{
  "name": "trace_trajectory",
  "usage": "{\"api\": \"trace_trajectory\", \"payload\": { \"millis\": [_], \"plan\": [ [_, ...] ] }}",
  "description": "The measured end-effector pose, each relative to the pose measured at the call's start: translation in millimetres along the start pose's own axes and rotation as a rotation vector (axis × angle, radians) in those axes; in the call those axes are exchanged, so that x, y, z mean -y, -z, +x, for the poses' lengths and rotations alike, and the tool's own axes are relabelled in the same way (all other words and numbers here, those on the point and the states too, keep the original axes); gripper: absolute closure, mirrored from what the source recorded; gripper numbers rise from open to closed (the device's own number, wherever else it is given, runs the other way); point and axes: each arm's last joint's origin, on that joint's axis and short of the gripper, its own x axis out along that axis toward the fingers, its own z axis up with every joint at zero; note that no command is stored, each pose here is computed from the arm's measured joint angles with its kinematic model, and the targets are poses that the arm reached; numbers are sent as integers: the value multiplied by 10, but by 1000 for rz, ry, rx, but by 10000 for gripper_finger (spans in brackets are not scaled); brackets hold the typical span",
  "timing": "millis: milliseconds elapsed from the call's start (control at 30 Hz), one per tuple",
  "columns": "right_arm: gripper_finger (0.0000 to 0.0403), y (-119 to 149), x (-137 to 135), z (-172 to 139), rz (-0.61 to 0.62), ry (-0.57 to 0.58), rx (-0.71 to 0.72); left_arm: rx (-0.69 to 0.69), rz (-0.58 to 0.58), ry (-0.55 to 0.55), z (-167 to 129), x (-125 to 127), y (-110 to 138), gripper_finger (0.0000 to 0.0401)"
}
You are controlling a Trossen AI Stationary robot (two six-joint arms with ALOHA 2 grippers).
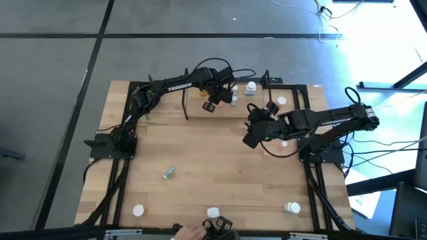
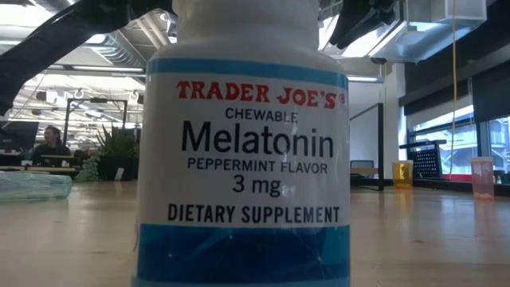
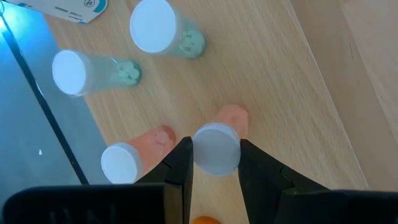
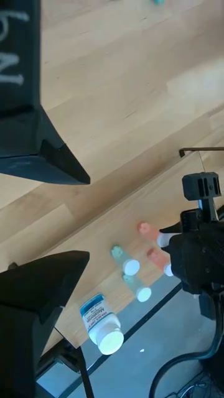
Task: Pick and place medicine bottles onto shelf by color
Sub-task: Put the left pink pill bottle on the shelf aligned with the pink bottle
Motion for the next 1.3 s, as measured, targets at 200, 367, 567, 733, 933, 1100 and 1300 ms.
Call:
{"api": "trace_trajectory", "payload": {
  "millis": [200, 367, 567, 733, 933, 1100, 1300],
  "plan": [
    [216, -1, -1, 0, 1, -1, 1, 0, 0, 0, 0, 0, 0, 315],
    [216, -2, -1, 0, 2, -1, 2, 0, 0, -1, -2, 0, 0, 315],
    [216, -2, -1, 0, 2, -1, 2, 0, -1, -1, 0, -1, 0, 315],
    [216, -2, -1, 0, 2, -1, 2, 0, 0, -1, 0, -1, 0, 315],
    [216, -2, -1, 0, 2, -1, 2, 0, -1, -1, 0, -1, 0, 315],
    [216, -2, -1, 0, 2, -1, 2, 3, -1, -4, -1, -3, -5, 315],
    [216, -2, -1, 0, 2, -1, 2, 11, -2, -12, -1, -3, -21, 312]
  ]
}}
